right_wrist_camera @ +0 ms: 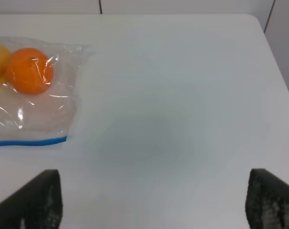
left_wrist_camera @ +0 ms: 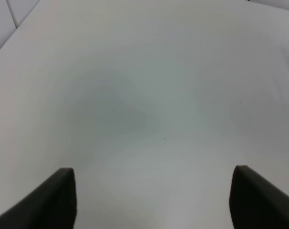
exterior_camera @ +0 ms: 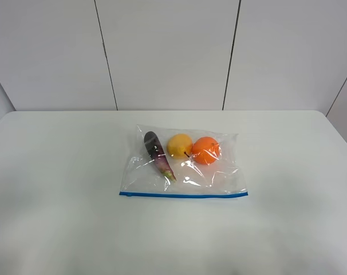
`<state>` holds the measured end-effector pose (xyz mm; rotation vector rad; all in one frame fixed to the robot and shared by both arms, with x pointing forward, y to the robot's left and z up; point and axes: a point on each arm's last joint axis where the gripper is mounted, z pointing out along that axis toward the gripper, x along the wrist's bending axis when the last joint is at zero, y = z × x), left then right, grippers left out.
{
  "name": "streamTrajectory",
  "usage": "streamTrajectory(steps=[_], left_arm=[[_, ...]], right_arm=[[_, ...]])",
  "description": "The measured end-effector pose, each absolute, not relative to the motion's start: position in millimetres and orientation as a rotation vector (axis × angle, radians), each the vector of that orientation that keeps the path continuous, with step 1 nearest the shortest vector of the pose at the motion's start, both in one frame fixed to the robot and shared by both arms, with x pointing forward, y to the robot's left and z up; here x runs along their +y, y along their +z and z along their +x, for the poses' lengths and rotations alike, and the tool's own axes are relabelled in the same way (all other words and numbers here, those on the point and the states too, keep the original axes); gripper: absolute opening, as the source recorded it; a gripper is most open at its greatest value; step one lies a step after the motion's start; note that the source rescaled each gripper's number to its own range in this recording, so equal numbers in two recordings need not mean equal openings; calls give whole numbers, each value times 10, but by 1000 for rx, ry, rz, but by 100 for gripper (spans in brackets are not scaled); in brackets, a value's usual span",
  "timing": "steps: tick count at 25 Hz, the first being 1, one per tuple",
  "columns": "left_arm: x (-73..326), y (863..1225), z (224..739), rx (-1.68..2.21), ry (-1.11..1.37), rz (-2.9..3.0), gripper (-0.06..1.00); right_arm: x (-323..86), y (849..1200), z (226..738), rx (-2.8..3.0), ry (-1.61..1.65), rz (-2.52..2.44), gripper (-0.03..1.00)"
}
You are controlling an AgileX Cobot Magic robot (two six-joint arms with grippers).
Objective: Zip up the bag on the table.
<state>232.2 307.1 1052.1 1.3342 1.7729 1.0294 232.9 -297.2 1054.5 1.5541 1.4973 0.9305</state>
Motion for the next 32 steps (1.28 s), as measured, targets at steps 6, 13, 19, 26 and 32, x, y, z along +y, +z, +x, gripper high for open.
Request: streamTrajectory(steps=[6, 13, 19, 26, 32], left_arm=[[3071, 10521, 2322, 1773, 1029, 1334, 82], [3071, 10521, 2322, 1773, 1029, 1334, 82], [3071, 10521, 2322, 1773, 1029, 1334, 82], [3071, 10521, 2322, 1773, 1029, 1334, 82], [3071, 10521, 2322, 1773, 1029, 1334, 82]], right_arm=[[-2973, 10538, 2339, 1494, 933, 1551, 85], [-2973, 10538, 2339, 1493, 934, 1553, 85], [-2973, 10539, 2339, 1489, 938, 1557, 85], [-2973, 10539, 2339, 1488, 938, 1558, 85], [-2973, 10539, 2339, 1488, 938, 1558, 85]])
